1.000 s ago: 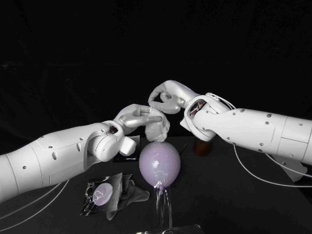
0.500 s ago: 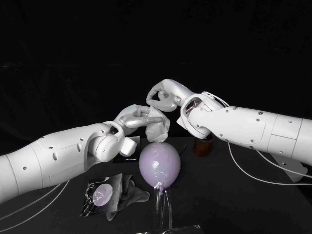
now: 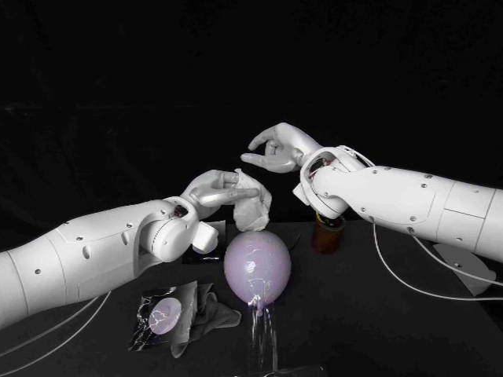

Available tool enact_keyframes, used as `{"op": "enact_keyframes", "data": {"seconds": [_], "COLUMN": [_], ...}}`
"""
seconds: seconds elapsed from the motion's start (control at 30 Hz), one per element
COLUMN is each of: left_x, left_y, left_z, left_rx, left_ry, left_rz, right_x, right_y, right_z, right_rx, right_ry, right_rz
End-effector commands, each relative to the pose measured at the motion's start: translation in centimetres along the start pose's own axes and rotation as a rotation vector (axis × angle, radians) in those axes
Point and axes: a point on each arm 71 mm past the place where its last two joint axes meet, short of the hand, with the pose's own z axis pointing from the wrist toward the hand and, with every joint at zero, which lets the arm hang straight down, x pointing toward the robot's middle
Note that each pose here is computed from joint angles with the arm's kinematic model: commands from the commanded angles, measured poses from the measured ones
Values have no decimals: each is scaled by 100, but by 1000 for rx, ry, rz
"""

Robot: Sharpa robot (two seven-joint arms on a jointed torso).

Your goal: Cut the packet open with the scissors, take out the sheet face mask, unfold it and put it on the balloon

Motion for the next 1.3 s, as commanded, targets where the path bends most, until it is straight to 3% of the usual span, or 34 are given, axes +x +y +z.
{"op": "enact_keyframes", "data": {"seconds": [0.03,0.37,0.6,0.77,1.03,1.3], "left_x": [-21,-143,-231,-271,-346,-389], "left_y": [-17,-39,-144,-227,-296,-399], "left_z": [1,-22,-29,-33,-43,-41], "left_rx": [8,28,61,72,78,94], "left_ry": [-14,-69,-94,-101,-130,-129], "left_rz": [-65,-138,-161,-161,-158,-160], "right_x": [-90,-379,-449,-345,-92,193], "right_y": [-35,-229,-351,-449,-556,-565], "right_z": [-27,-229,-433,-593,-810,-938], "right_rx": [9,34,33,37,57,85], "right_ry": [-58,-195,-221,-201,-138,-64], "right_rz": [78,198,250,281,334,383]}}
